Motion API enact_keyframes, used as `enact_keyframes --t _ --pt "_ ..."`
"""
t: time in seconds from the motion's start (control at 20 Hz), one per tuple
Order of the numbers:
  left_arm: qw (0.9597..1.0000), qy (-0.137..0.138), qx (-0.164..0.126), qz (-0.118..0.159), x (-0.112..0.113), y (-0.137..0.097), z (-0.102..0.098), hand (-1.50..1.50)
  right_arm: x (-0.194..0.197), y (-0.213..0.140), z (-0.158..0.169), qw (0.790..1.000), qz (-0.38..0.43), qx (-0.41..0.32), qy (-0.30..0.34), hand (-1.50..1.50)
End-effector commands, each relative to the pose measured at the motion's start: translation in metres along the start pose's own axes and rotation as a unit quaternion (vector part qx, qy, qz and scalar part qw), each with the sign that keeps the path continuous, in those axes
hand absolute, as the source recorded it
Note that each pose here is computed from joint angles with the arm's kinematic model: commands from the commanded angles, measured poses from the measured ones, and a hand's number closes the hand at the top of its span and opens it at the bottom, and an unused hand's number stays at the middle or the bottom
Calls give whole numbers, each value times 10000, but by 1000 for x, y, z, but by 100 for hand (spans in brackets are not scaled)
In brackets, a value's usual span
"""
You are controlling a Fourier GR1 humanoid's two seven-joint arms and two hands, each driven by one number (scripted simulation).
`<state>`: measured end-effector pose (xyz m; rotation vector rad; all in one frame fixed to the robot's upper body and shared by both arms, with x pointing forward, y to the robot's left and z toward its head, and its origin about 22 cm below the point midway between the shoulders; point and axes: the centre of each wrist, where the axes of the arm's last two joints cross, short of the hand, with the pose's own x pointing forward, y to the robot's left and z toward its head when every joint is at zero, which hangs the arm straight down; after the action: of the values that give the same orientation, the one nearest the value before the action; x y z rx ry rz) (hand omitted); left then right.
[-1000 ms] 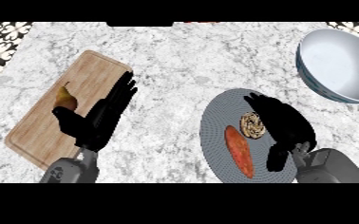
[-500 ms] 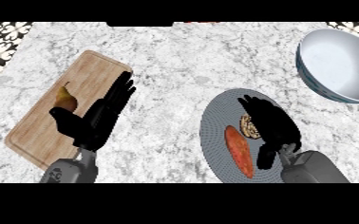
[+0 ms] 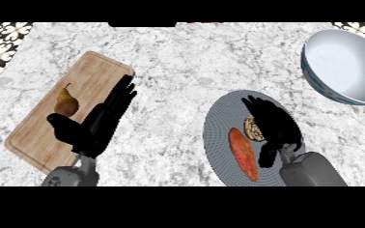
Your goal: Pick the cupcake from the placemat and place it in the bowl
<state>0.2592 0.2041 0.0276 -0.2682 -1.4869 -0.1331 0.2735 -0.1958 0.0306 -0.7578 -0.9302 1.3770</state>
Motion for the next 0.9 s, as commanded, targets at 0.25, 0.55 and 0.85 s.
enact_keyframes --t 0.25,0.55,0.85 --pt "10000 -87 -46 12 -1 -7 -15 0 -7 13 -30 9991 -282 -132 -271 150" --pt "10000 11 22 30 8 -5 -11 0 -9 13 -16 9970 83 -361 -678 150" --pt "10000 -45 45 29 3 5 8 0 0 13 -31 9962 306 -293 -756 150"
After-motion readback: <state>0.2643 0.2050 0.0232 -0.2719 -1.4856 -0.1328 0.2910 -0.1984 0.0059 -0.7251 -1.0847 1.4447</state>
